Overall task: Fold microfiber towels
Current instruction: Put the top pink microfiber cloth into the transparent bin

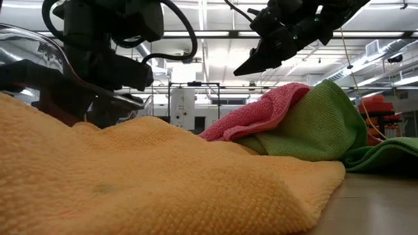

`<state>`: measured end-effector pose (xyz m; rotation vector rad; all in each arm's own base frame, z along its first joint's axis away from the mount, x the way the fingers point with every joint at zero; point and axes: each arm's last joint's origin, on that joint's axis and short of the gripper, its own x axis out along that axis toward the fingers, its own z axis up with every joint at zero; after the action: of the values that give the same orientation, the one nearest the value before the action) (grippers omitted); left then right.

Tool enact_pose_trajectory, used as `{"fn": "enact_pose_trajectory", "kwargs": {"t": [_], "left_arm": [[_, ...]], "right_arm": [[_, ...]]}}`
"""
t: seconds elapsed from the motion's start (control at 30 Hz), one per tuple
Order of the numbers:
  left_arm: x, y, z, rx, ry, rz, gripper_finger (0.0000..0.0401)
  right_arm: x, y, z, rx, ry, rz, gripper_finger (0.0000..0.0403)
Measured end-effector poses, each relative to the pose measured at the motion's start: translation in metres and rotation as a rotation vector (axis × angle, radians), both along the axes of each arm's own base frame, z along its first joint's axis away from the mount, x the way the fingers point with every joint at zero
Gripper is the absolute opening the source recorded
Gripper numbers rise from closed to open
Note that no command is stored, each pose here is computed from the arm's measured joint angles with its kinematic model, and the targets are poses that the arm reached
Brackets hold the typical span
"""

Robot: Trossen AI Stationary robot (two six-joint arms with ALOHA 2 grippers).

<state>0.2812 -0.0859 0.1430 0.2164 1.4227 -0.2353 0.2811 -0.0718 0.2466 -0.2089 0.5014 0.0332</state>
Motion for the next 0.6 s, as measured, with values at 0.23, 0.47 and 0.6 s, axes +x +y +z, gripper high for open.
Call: {"fn": "enact_pose_trajectory", "kwargs": {"t": [0.23,0.47,0.6], "left_arm": [[-0.001,0.000,-0.001,0.005,0.009,0.008,0.0084],[0.000,0.002,0.007,-0.007,0.000,0.026,0.0019],[0.007,0.005,0.023,0.009,-0.041,0.054,0.0016]], "right_arm": [[0.000,0.000,0.000,0.002,0.001,0.003,0.0138],[0.000,0.000,0.000,0.004,0.003,0.007,0.0138],[0.000,0.000,0.000,0.004,0.004,0.008,0.0138]]}}
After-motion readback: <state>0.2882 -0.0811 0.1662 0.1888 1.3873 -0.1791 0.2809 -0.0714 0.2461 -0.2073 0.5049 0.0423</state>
